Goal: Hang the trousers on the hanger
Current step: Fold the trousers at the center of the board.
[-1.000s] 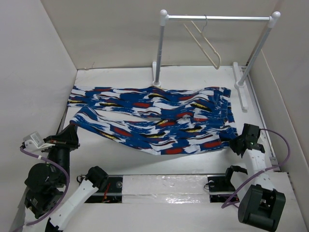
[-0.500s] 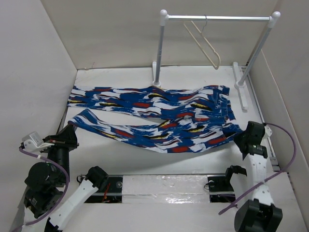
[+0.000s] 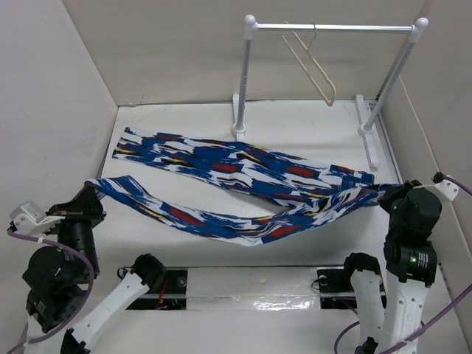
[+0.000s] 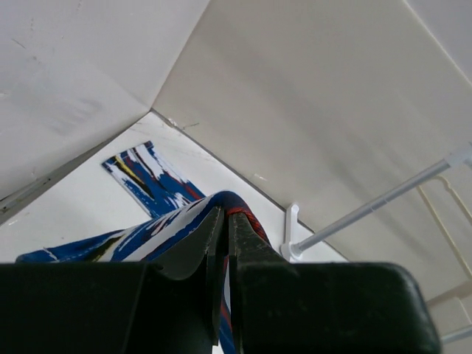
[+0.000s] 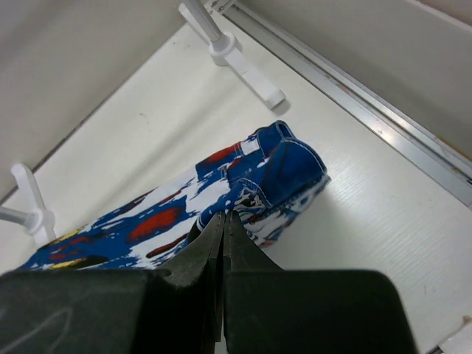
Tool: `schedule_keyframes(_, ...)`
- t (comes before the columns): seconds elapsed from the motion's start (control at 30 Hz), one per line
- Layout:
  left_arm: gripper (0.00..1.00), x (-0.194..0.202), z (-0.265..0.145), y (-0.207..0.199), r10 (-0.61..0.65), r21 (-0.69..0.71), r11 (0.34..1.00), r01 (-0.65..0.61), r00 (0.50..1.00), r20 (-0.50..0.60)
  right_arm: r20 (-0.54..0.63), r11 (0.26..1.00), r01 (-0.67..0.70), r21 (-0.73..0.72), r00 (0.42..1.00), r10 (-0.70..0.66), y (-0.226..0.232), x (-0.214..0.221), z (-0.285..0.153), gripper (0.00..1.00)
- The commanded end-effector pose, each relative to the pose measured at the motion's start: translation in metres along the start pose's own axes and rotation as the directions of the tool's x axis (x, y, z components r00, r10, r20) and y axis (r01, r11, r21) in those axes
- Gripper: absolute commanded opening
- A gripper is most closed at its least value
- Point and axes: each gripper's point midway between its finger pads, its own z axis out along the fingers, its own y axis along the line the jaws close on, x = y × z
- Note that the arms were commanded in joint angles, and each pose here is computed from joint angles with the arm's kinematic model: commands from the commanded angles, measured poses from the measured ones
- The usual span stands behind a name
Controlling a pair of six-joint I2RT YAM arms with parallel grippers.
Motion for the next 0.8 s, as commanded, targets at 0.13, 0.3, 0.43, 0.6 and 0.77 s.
schedule_keyframes(0.13,0.00,0.053,0.028,-0.011,0.109,-0.119,0.986,-0.117,0.991,-0.078,0.013,0.996,0.084,-0.012,0.996,-0.084,0.006,-0.004,0.020,0.00)
schedule_keyframes(0.3,0.00,0.116,0.055,-0.007,0.278,-0.247,0.915,-0.318,0.943,-0.182,0.006,0.997,0.044,-0.061,0.999,-0.044,0.027,-0.005,0.049,0.00)
schedule_keyframes(0.43,0.00,0.139,0.091,0.004,0.358,-0.352,0.828,-0.436,0.895,-0.265,0.008,0.995,0.029,-0.100,1.000,-0.028,0.036,0.001,0.065,0.00)
schedule_keyframes(0.6,0.00,0.146,0.146,0.081,0.269,-0.530,0.713,-0.458,0.878,-0.397,0.003,0.992,0.025,-0.122,1.000,-0.025,0.037,0.016,0.080,0.00)
schedule_keyframes(0.77,0.00,0.141,0.162,0.113,0.268,-0.639,0.601,-0.480,0.874,-0.405,0.013,0.992,0.023,-0.122,1.000,-0.022,0.040,0.017,0.094,0.00)
